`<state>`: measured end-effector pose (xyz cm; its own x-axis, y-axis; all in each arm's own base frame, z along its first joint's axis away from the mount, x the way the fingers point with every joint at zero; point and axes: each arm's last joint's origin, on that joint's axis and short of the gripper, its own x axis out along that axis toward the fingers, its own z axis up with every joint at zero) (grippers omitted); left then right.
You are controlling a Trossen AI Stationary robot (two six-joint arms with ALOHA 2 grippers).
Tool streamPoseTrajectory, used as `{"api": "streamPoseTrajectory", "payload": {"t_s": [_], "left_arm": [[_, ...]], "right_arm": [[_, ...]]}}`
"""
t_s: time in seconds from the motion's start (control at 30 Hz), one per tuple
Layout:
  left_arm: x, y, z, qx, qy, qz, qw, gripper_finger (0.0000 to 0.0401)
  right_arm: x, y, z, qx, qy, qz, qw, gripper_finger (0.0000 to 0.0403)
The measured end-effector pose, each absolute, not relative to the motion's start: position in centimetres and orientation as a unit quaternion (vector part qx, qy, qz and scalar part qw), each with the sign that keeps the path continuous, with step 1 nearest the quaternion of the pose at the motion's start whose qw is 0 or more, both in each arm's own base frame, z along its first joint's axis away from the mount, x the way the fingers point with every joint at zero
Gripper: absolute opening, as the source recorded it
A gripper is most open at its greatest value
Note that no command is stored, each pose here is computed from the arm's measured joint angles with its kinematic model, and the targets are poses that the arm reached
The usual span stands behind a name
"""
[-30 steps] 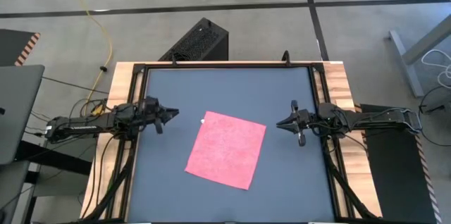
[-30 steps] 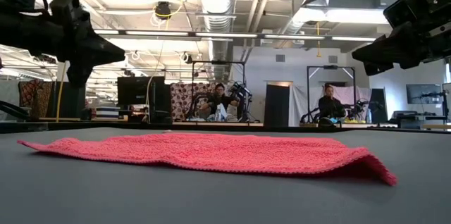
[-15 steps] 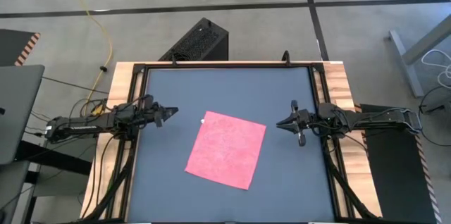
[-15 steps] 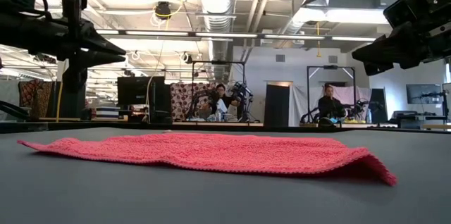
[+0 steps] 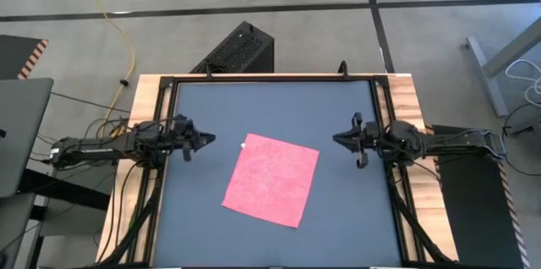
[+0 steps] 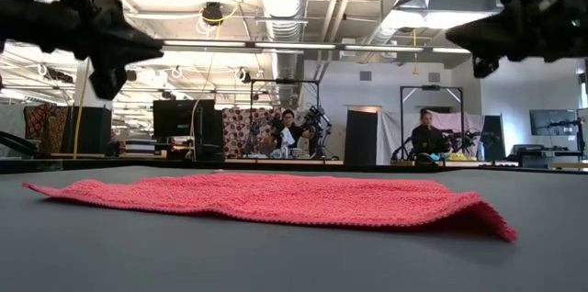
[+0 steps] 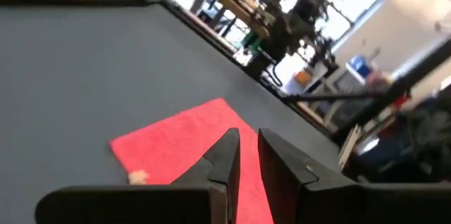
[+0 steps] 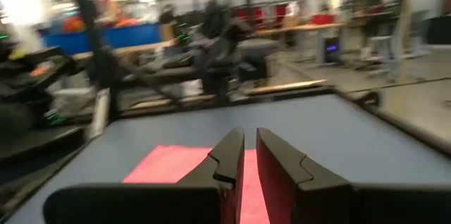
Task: Roll towel
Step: Roll the red microfiber cloth
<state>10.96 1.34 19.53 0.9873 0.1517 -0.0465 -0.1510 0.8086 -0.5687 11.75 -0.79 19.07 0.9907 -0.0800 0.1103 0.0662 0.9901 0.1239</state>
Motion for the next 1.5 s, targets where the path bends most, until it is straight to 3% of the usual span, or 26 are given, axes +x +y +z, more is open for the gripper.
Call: {"api": "streamPoseTrajectory", "payload": {"t_s": [0.27, 0.63, 1.0, 1.33, 1.5], "left_arm": [[13.4, 1.1, 23.1, -0.178, 0.069, 0.007, 0.982, 0.0043], [17.3, -0.8, 23.2, -0.033, 0.257, -0.102, 0.961, 0.0043], [18.5, -4.2, 20.6, 0.078, 0.328, -0.211, 0.918, 0.0043], [19.8, -7.9, 18.7, 0.112, 0.334, -0.243, 0.904, 0.0047], [20.5, -9.8, 17.7, 0.131, 0.321, -0.238, 0.907, 0.0079]], "right_arm": [[13.7, 0.2, 24.0, 0.038, -0.049, -0.023, 0.998, 0.0068], [22.0, 5.7, 27.7, 0.02, 0.123, 0.084, 0.989, 0.0068], [29.3, 14.0, 25.2, 0.096, 0.327, 0.093, 0.935, 0.0068], [33.3, 18.0, 23.4, 0.095, 0.394, 0.166, 0.899, 0.0068], [33.5, 19.2, 22.0, 0.08, 0.424, 0.168, 0.886, 0.0068]]}}
